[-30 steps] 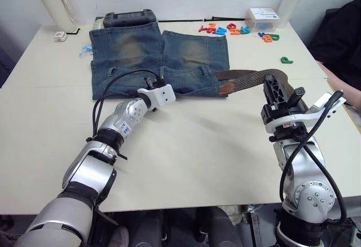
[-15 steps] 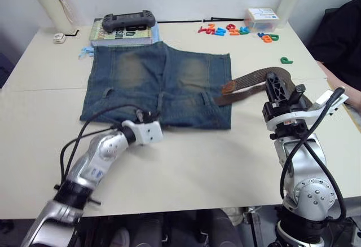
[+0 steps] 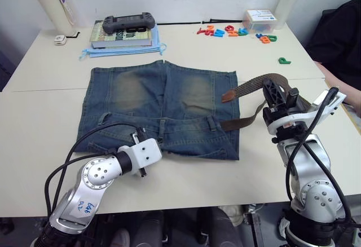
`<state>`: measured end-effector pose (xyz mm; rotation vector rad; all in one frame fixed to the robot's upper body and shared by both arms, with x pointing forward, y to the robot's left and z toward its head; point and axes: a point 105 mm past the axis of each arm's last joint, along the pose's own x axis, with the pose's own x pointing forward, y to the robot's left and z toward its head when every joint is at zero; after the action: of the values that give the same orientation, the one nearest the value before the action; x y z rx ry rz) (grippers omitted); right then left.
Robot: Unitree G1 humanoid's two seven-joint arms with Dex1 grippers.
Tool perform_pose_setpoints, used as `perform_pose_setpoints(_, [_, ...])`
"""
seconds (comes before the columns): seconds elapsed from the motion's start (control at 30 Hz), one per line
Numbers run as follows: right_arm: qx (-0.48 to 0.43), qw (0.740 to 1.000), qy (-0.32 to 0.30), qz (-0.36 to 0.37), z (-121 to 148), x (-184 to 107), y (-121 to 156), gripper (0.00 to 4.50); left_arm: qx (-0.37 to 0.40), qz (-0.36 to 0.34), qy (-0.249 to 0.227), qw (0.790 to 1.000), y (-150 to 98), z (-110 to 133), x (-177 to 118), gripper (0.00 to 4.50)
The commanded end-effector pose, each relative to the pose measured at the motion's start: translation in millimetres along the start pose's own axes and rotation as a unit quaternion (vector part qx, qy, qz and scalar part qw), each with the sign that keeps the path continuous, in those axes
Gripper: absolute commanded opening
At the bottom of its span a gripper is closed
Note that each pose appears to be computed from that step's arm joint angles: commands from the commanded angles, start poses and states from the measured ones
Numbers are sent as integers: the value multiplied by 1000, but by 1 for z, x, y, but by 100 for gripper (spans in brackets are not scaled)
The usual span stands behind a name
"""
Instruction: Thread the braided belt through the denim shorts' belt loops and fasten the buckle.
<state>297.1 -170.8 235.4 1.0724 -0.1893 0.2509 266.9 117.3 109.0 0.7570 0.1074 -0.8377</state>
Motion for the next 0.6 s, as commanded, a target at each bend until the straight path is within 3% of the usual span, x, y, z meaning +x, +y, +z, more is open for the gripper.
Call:
perform_pose_setpoints(0.03, [-10, 1000, 4, 12, 3, -4, 8, 0, -72, -23, 26, 997, -13, -19, -1, 280])
perform_pose_setpoints(0.13, [-17, 1000, 14, 4, 3, -5, 5, 0, -144, -18, -45, 988, -1, -4, -9, 391])
perform_pose_setpoints(0.33, [-31, 999, 38, -7, 1, -5, -3, 0, -233, -62, -189, 952, 22, 30, -48, 391])
perform_pose_setpoints(0.6, [-31, 996, 75, -44, -9, -4, -32, 0, -243, -118, -227, 936, 38, 41, -67, 391])
